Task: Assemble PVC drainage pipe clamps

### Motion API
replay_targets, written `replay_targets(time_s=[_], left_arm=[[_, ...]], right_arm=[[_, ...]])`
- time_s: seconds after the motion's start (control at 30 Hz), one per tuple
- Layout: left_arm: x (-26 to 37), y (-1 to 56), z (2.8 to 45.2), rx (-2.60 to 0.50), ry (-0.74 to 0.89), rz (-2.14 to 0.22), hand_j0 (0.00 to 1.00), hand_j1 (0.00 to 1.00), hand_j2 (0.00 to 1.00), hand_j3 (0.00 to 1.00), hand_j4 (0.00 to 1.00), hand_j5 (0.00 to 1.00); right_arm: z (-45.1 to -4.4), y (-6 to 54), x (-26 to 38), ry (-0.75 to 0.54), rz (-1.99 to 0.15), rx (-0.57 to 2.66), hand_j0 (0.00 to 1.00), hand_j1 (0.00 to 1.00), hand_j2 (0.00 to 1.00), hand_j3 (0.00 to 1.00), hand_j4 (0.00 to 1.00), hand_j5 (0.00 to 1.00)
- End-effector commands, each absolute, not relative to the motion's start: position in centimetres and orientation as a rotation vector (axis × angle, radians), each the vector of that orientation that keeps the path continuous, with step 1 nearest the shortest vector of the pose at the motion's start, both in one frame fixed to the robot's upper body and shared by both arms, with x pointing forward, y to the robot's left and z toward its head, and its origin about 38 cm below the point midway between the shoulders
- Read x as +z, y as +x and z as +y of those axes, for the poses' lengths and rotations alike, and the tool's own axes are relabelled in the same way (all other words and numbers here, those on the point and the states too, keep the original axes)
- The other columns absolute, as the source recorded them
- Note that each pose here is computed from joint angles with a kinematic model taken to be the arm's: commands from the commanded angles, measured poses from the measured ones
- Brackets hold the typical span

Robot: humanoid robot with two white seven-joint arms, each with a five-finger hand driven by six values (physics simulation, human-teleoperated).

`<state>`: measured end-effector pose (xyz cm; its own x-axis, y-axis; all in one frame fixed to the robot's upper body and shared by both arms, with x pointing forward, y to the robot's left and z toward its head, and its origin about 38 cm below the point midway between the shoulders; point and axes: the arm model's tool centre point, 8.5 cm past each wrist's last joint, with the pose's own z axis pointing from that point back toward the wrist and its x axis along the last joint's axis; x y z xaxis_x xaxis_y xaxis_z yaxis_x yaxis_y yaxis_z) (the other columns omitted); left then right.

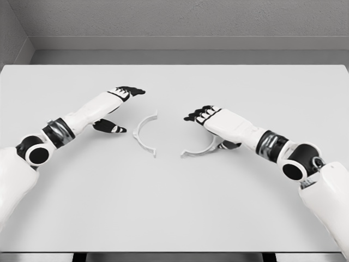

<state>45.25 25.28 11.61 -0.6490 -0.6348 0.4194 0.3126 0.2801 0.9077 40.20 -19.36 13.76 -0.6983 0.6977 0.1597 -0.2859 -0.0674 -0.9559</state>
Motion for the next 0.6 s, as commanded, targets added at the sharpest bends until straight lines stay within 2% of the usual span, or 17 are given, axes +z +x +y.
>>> replay_targets(time_s=[0.0,0.4,0.57], left_arm=[[11.6,45.2,25.2,-1.481,0.288,-1.751,1.00,1.00,1.00,1.00,1.00,1.00],[11.5,45.0,23.5,-1.486,0.262,-1.776,1.00,1.00,1.00,1.00,1.00,1.00],[11.2,44.7,22.8,-1.493,0.252,-1.783,1.00,1.00,1.00,1.00,1.00,1.00]], right_arm=[[-18.9,40.2,13.7,-0.447,-1.526,1.835,1.00,1.00,1.00,1.00,1.00,1.00],[-20.0,42.5,14.3,-0.505,-1.481,1.822,1.00,1.00,1.00,1.00,1.00,1.00],[-18.9,43.0,13.9,-0.489,-1.486,1.817,1.00,1.00,1.00,1.00,1.00,1.00]])
